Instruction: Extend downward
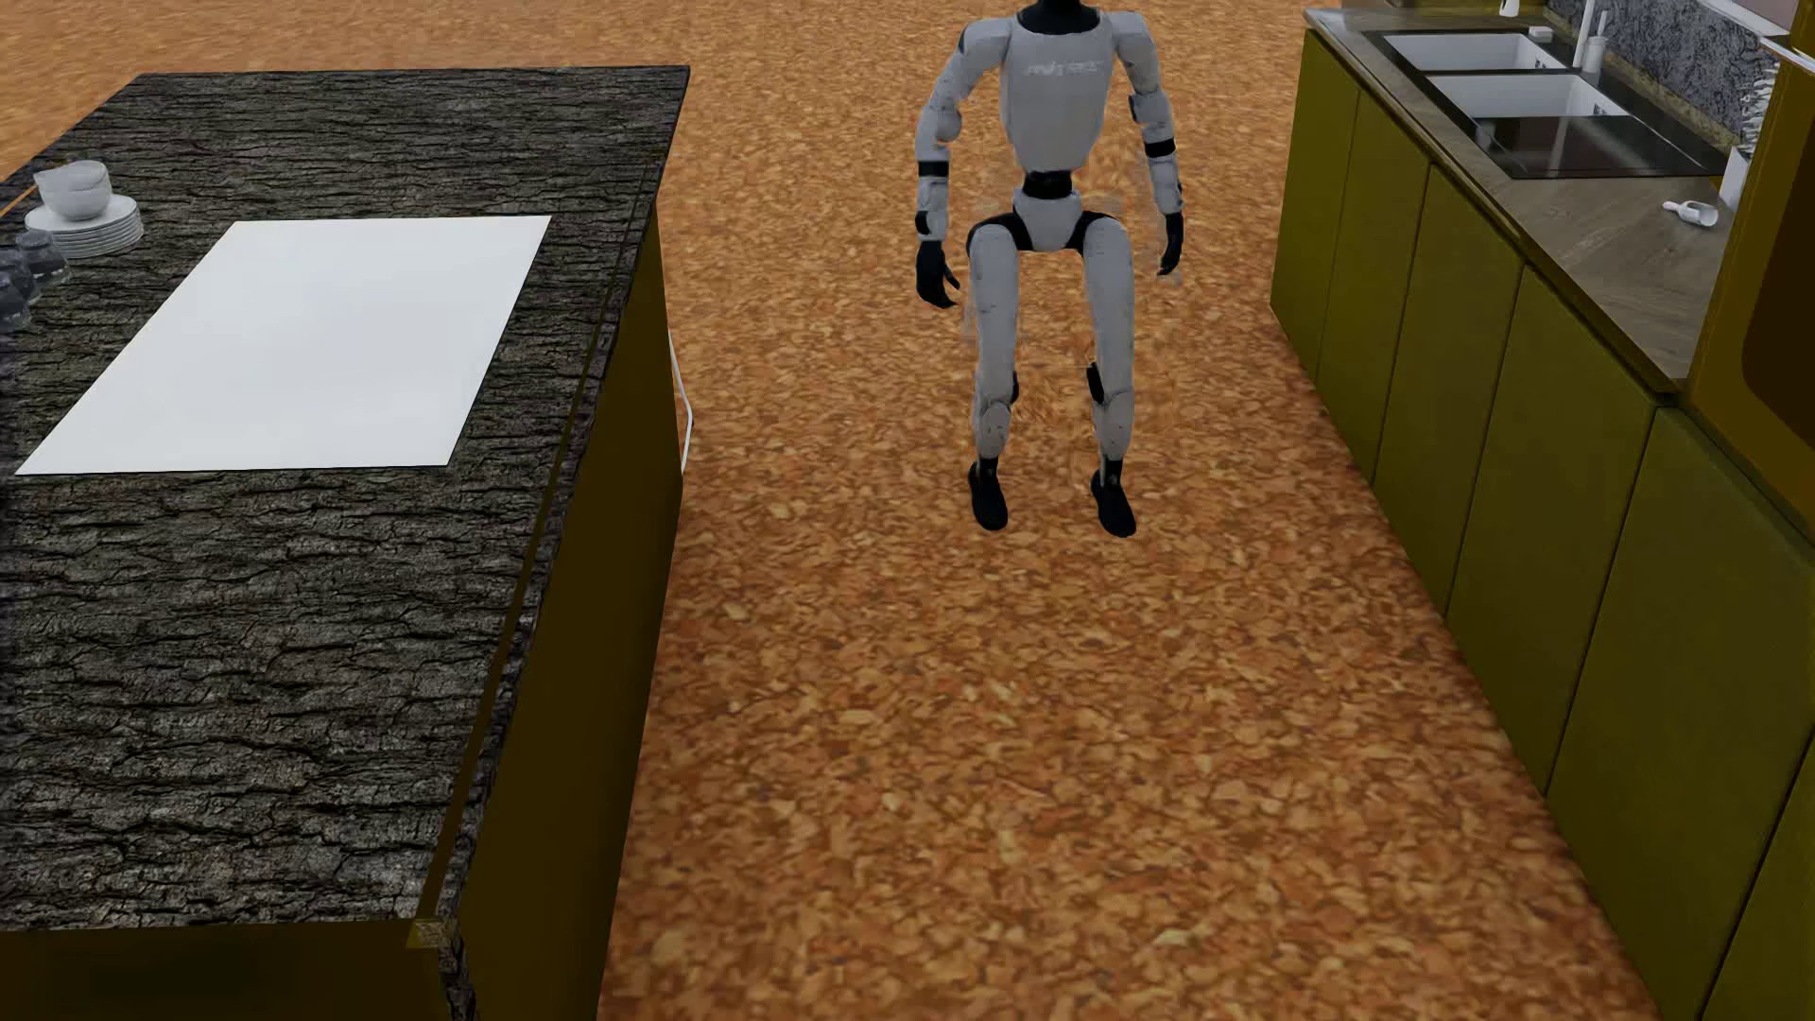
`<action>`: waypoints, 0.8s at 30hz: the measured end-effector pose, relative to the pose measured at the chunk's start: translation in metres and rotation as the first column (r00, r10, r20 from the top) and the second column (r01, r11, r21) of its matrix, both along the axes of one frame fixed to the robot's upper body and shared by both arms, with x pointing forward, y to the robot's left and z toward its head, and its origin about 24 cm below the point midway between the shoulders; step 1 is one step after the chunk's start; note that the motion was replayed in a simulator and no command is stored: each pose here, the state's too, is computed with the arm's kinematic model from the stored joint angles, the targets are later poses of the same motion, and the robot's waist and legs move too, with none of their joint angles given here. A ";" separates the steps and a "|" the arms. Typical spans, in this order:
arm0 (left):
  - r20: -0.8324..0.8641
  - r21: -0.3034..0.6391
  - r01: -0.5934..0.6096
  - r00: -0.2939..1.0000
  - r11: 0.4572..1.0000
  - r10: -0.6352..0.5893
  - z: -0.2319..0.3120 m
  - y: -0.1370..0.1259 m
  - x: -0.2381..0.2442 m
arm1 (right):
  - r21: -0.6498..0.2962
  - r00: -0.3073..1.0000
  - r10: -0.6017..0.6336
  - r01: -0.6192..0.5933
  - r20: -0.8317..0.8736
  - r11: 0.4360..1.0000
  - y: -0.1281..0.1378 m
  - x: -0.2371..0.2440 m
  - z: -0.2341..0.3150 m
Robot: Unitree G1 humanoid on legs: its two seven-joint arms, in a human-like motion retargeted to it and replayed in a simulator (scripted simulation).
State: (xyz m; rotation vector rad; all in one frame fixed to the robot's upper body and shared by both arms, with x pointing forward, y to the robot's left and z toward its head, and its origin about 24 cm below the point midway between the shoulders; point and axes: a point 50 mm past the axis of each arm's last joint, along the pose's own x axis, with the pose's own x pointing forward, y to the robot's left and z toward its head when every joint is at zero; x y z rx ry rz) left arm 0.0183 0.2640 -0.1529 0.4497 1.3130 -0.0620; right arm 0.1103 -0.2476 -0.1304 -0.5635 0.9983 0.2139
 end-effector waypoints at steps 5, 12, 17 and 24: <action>0.160 -0.007 -0.016 0.987 1.000 0.017 0.012 0.003 0.036 | -0.010 0.999 -0.024 0.024 0.038 1.000 -0.009 0.002 0.008; 0.226 -0.034 0.027 0.974 0.999 -0.018 0.015 -0.008 0.057 | -0.037 1.000 -0.023 0.024 0.020 0.999 -0.017 0.003 0.007; 0.262 -0.011 0.044 0.964 0.999 -0.040 0.021 -0.001 0.071 | 0.000 0.994 0.013 -0.013 0.108 1.000 -0.002 0.030 0.016; 0.424 0.132 0.337 0.831 0.932 -0.361 0.063 -0.012 0.189 | -0.061 0.918 0.306 -0.300 0.252 0.952 0.045 0.121 0.046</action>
